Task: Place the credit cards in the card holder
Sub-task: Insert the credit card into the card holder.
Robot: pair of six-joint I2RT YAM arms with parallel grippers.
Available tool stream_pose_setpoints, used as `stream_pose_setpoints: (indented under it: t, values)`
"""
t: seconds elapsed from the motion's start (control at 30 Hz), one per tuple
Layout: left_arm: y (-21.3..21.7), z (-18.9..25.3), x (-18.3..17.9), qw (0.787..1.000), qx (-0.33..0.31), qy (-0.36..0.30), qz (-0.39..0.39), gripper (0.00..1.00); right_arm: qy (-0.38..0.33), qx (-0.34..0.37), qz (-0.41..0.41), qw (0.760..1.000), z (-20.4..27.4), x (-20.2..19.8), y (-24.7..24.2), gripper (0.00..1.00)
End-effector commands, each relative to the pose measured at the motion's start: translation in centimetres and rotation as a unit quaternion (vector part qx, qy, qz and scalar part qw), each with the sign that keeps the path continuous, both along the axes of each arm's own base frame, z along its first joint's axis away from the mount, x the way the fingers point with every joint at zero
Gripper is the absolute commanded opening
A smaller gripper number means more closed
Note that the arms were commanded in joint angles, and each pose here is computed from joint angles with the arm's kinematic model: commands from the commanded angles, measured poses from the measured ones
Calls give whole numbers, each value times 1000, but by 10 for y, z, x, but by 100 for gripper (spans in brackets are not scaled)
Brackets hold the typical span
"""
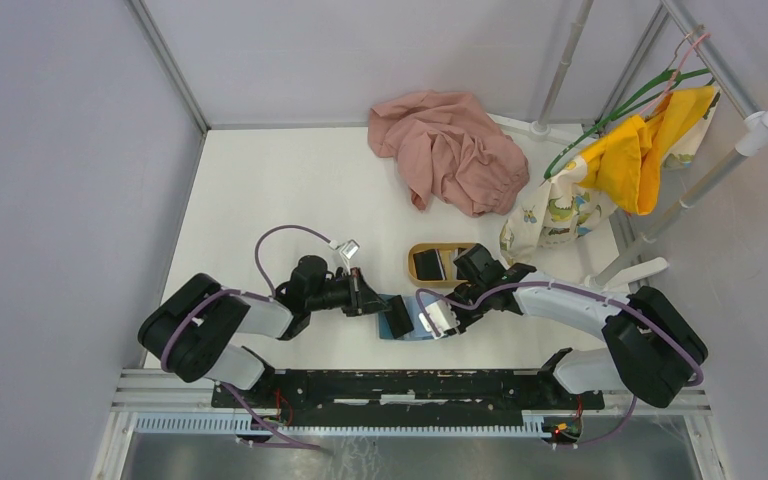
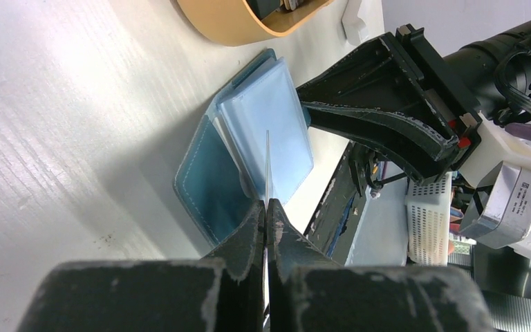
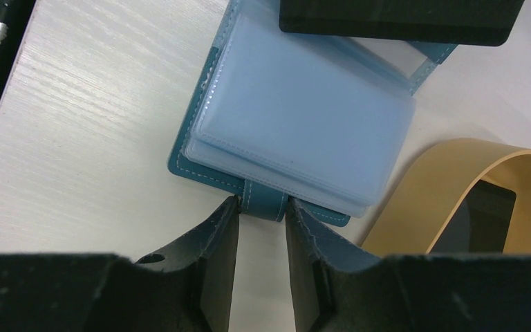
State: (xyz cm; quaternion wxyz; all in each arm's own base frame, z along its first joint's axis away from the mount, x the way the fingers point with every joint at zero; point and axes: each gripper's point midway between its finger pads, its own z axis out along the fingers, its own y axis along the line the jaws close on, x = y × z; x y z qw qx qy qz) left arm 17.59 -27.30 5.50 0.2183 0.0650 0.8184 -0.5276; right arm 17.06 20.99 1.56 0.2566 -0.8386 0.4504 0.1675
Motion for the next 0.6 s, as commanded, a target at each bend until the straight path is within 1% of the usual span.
stream_pose_setpoints:
  t: [0.0,0.57]
  values:
    - [-2,4,7,1000,-2,-20,-4,2,19,-44,-9,999,-15,-8,-15,37]
    - [-11,-4,9,999,-32,8,-5,2,21,-46,-8,999,-16,-9,-14,37]
